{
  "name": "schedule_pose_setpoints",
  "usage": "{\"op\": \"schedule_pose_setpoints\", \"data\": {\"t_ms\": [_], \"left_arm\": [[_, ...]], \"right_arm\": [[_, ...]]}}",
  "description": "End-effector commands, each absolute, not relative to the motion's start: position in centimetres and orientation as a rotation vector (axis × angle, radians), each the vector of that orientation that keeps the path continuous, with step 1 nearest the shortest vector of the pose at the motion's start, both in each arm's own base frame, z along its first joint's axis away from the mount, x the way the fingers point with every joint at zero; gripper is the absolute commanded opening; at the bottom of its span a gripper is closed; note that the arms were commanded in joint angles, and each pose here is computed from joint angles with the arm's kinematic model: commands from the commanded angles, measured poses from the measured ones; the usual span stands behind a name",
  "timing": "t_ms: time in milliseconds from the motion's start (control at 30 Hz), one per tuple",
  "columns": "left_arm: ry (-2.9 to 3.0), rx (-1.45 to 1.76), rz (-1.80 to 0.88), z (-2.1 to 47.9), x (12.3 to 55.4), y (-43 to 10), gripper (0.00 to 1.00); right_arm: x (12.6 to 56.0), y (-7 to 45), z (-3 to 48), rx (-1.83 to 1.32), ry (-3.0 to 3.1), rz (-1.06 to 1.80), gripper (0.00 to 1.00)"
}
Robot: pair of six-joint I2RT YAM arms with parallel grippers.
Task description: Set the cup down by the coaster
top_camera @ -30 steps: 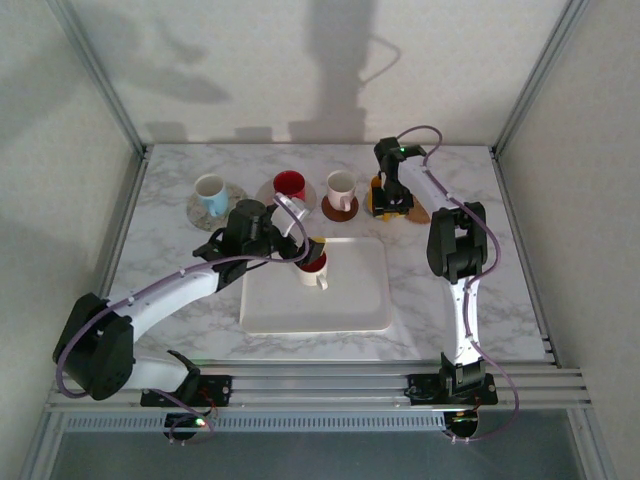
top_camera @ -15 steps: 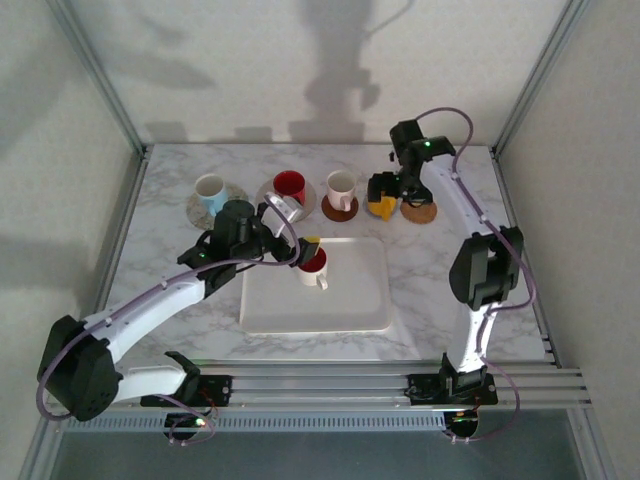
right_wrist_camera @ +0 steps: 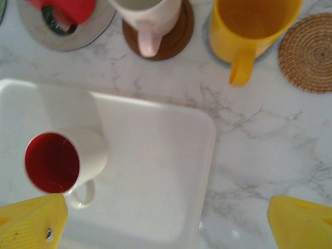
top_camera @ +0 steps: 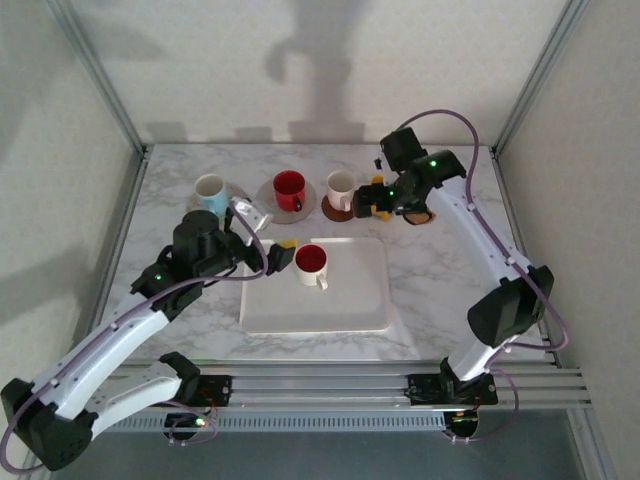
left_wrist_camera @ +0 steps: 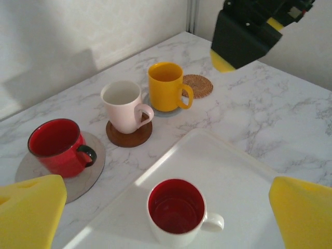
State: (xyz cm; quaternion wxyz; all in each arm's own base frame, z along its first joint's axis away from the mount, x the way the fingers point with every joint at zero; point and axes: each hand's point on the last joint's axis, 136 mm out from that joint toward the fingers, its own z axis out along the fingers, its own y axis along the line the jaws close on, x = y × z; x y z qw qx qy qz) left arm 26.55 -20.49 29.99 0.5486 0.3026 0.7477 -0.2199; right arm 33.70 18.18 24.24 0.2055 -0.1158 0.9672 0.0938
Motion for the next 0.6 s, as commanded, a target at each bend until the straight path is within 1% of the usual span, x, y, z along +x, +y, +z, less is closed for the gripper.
{"op": "schedule_pose_setpoints", "data": {"t_ms": [0, 333, 567], "left_arm": [[1.839, 0.712, -0.478, 29.1, 25.0, -18.7, 1.00], [1.903, 0.723, -0.496, 25.8, 22.6, -17.5, 0.99], [1.952, 0.751, -0.482, 23.3, 22.1, -17.2, 1.00]], "right_arm": [[30.9, 18.7, 24.4, -0.370, 2.711, 0.295, 0.99], [25.7, 21.4, 22.3, -0.478, 2.728, 0.357, 0.99], [23.7, 23.9, 19.5, -0.535, 2.763, 0.379, 0.94]]}}
